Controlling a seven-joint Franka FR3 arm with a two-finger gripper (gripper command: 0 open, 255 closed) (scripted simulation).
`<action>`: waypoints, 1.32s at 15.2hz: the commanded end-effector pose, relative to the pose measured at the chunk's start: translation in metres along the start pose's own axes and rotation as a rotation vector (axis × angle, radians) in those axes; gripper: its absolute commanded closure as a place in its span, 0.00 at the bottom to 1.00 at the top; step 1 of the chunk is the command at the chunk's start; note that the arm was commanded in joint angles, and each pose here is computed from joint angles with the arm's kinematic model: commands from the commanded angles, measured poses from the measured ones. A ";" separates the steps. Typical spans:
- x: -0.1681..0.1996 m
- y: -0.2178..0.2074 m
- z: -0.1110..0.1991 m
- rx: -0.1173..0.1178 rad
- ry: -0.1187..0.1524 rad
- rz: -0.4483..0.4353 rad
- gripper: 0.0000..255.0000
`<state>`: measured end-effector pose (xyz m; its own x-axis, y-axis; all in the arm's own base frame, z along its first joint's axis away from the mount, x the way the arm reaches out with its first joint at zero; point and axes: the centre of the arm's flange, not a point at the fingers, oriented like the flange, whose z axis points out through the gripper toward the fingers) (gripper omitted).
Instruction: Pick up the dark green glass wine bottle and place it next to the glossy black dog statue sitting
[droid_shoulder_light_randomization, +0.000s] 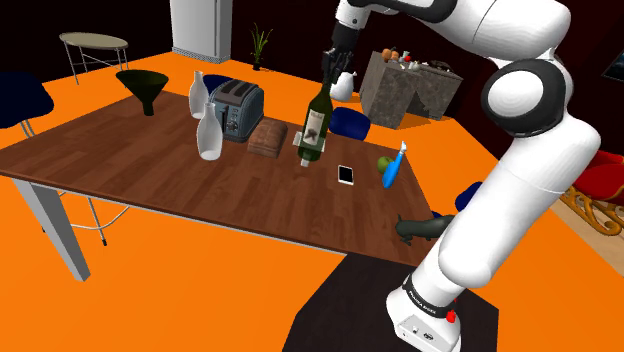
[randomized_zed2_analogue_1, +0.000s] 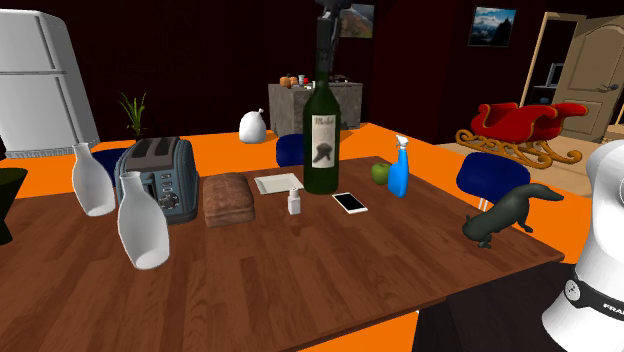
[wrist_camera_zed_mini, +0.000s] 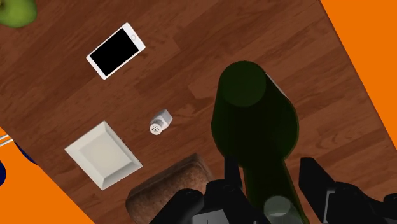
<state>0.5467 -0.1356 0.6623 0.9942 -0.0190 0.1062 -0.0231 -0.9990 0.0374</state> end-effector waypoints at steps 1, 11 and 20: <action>0.002 0.000 -0.011 0.000 0.000 0.000 1.00; 0.008 0.001 -0.064 0.000 0.000 0.000 1.00; -0.094 0.026 -0.119 0.000 0.000 0.000 1.00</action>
<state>0.4539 -0.1533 0.7648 0.9941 -0.0196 0.1066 -0.0237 -0.9990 0.0378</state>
